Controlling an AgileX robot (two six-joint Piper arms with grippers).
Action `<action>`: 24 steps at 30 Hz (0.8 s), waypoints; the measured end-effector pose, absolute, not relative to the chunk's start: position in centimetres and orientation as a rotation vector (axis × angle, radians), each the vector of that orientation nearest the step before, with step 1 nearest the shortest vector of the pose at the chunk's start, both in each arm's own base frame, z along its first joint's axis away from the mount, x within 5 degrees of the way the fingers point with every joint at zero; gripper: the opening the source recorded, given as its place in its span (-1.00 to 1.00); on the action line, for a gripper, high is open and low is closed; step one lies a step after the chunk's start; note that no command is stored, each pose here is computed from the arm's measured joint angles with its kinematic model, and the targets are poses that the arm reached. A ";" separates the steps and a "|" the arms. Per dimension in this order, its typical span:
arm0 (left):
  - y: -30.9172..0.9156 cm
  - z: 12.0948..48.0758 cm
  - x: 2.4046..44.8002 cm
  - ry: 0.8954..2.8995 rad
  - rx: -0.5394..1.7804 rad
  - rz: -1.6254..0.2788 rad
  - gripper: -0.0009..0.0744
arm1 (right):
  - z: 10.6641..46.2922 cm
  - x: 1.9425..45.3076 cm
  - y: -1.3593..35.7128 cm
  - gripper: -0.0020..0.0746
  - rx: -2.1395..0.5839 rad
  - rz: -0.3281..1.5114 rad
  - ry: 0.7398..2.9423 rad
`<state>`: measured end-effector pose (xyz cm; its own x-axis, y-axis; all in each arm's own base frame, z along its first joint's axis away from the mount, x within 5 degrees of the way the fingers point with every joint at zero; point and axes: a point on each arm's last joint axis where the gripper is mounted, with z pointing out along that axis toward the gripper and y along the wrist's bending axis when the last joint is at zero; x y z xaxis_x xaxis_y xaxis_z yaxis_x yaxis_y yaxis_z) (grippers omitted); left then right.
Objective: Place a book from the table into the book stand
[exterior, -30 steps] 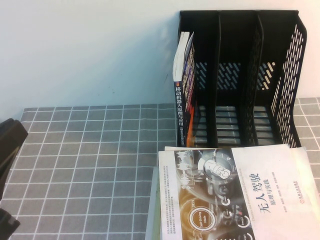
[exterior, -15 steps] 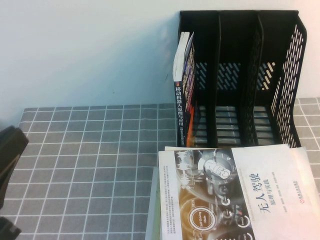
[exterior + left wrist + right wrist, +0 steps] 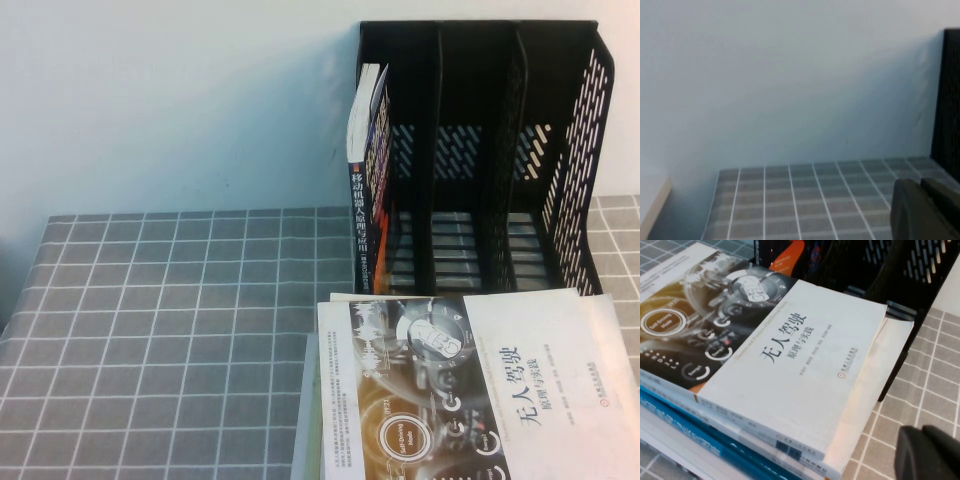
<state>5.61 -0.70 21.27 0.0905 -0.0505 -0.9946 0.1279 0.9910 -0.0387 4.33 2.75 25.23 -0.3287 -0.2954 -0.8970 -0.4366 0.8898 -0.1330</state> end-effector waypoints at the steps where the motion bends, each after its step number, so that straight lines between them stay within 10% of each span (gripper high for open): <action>1: -0.7 20.6 5.6 1.511 0.060 -0.127 -0.98 | 25.2 4.3 2.8 -0.95 -0.537 0.158 1.936; 8: -0.8 17.7 5.3 1.833 0.069 -0.120 -0.98 | 25.2 4.3 2.8 -0.95 -0.535 0.170 1.937; 24: -0.6 17.6 5.3 1.841 0.045 -0.106 -0.98 | 25.2 4.3 2.9 -0.95 -0.535 0.177 1.939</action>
